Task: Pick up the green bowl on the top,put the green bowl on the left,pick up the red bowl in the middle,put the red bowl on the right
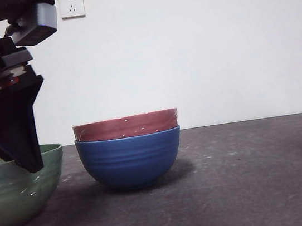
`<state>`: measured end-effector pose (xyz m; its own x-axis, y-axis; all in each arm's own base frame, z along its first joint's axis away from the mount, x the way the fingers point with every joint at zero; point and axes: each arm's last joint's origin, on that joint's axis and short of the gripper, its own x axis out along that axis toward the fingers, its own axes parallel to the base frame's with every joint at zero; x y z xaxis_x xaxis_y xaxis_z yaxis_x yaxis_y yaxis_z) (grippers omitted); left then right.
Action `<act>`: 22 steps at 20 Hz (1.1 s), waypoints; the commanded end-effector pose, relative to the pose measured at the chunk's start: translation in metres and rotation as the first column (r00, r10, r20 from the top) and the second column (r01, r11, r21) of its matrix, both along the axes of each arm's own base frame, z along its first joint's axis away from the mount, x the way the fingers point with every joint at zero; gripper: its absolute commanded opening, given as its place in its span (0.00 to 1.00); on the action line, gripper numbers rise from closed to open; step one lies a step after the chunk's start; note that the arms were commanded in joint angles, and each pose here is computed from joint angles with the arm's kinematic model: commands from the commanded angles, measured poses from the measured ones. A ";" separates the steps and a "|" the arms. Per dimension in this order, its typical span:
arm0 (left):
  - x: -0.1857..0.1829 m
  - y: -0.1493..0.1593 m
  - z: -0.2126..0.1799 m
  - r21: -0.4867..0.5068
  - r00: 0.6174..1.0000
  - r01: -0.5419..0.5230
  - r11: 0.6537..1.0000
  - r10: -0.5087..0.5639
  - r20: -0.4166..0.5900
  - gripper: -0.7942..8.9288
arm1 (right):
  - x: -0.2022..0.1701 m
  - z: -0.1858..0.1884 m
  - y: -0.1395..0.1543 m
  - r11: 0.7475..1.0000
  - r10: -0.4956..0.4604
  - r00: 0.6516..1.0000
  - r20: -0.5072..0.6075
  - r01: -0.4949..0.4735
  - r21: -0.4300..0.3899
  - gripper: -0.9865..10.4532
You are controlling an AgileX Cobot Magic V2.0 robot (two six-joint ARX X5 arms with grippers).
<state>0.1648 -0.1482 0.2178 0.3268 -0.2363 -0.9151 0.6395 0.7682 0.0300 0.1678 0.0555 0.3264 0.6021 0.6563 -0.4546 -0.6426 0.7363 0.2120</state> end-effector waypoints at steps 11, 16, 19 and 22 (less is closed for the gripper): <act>-0.034 0.067 0.139 -0.134 0.931 -0.176 0.975 0.209 0.298 0.43 | 0.061 0.014 0.152 0.844 0.354 0.924 -0.145 -0.382 -0.375 0.36; -0.029 0.108 0.148 -0.078 0.892 -0.334 0.939 0.341 0.298 0.43 | 0.065 -0.027 0.208 0.745 0.456 0.859 -0.233 -0.511 -0.428 0.36; -0.025 0.121 0.148 -0.132 0.887 -0.359 0.924 0.382 0.260 0.43 | 0.069 -0.052 0.226 0.706 0.475 0.834 -0.279 -0.551 -0.444 0.32; -0.024 0.124 0.149 -0.180 0.891 -0.351 0.919 0.387 0.236 0.43 | 0.075 -0.077 0.236 0.681 0.465 0.819 -0.336 -0.573 -0.455 0.28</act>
<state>0.1402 -0.0249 0.3666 0.6343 -0.1546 -0.7575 0.2787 0.9596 0.0375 0.2421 0.2898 0.2531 0.1131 0.4751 -0.8726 -0.9422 0.3301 0.0576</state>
